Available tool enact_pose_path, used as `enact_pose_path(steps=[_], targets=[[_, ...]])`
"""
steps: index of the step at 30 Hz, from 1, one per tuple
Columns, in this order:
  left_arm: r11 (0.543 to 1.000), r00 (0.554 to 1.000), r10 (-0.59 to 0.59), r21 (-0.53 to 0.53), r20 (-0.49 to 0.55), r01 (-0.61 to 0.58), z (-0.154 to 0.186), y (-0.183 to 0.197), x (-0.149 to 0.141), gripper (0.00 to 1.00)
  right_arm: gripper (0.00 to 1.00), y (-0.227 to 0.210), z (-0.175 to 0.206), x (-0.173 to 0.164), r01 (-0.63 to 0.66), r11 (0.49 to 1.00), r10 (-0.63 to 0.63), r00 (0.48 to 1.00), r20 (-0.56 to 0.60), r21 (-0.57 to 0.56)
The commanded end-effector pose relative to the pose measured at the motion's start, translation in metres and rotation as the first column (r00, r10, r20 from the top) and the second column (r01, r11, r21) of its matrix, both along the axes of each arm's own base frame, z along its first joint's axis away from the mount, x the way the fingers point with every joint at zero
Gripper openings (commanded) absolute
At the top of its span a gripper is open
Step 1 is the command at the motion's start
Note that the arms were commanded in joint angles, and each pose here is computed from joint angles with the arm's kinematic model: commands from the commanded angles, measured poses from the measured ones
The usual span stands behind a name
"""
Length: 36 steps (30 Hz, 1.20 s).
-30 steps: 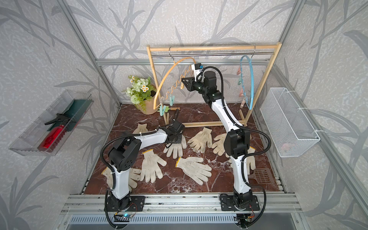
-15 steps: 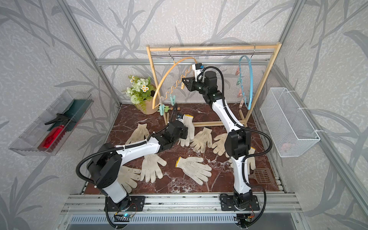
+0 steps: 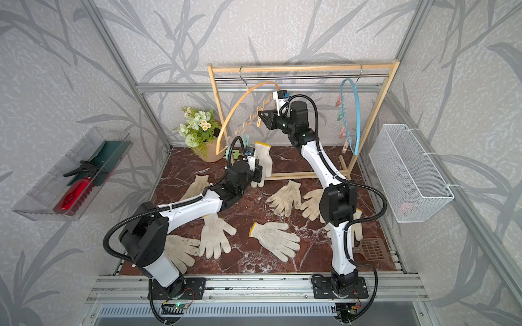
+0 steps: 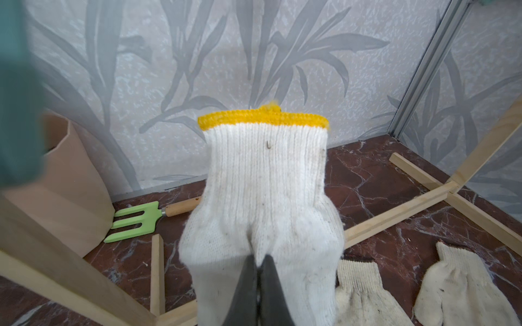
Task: Clip the gloves onto a hanger to dry
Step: Pick up the glove from the center of the board, then clamp the glove onto the hanger.
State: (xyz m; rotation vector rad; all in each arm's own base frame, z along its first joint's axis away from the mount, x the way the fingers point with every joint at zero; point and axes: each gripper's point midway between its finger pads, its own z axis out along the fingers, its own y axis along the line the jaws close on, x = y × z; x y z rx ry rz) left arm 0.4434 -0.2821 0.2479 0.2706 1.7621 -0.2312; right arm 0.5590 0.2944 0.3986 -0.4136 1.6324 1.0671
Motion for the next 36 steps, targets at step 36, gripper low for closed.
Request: enact_pose_path(steps=[36], targets=[[0.997,0.986,0.024,-0.076,0.165,-0.011,0.088,0.014,0.047,0.00,0.16,-0.006,0.031,-0.016,-0.035,0.998,0.033,0.998,0.056,0.044]])
